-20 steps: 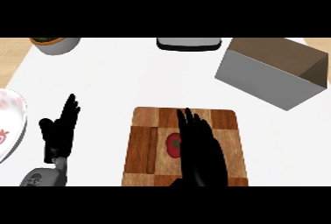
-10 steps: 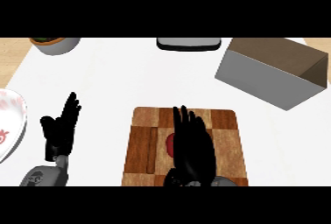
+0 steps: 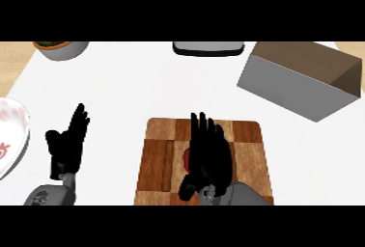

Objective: Pick the tomato from the cutting board and place it in the cardboard box

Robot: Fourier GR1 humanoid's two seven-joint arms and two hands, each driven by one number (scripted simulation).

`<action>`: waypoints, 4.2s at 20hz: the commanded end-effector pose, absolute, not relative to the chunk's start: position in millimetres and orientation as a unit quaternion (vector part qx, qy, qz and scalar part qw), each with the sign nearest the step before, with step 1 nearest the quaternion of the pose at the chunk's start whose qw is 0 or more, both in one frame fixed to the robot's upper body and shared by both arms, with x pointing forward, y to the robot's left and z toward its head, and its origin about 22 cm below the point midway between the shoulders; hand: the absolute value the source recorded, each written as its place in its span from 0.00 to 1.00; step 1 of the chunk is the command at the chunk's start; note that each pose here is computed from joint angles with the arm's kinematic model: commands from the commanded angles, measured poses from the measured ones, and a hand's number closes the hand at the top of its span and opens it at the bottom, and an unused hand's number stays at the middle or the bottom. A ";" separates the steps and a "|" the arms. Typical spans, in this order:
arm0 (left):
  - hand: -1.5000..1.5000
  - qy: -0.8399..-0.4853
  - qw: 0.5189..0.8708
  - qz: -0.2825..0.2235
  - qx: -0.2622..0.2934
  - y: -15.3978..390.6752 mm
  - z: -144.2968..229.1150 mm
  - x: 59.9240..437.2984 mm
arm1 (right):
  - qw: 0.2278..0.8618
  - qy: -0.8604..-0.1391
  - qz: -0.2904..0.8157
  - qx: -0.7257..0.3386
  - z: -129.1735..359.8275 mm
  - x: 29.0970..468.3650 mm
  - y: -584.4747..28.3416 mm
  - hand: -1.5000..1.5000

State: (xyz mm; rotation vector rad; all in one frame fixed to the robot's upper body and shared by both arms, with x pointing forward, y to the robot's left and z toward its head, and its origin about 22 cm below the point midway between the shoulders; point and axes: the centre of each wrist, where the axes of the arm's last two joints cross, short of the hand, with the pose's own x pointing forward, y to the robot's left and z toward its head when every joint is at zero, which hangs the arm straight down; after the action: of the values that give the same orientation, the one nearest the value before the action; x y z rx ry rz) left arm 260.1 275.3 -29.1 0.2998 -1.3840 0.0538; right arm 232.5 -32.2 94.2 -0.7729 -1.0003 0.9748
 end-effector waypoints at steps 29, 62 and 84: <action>0.50 -0.634 0.763 0.024 0.126 260.3 -32.4 255.6 | 0.746 -0.345 0.415 -0.390 36.2 281.1 -35.6 0.00; 0.50 -0.625 0.767 0.029 0.139 285.7 -34.0 259.7 | 0.554 -0.548 0.484 -0.397 122.7 219.7 -55.5 1.00; 0.50 -0.637 0.759 0.025 0.133 261.9 -43.0 265.1 | 0.519 -0.611 0.318 -0.506 226.3 268.6 -177.5 1.00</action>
State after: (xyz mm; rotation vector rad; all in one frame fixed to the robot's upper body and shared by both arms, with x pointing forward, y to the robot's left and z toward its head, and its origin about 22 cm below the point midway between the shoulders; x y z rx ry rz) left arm 263.8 275.1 -31.6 0.3035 -1.3844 0.0614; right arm 252.5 -151.6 238.7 -1.1842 -1.4797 0.8144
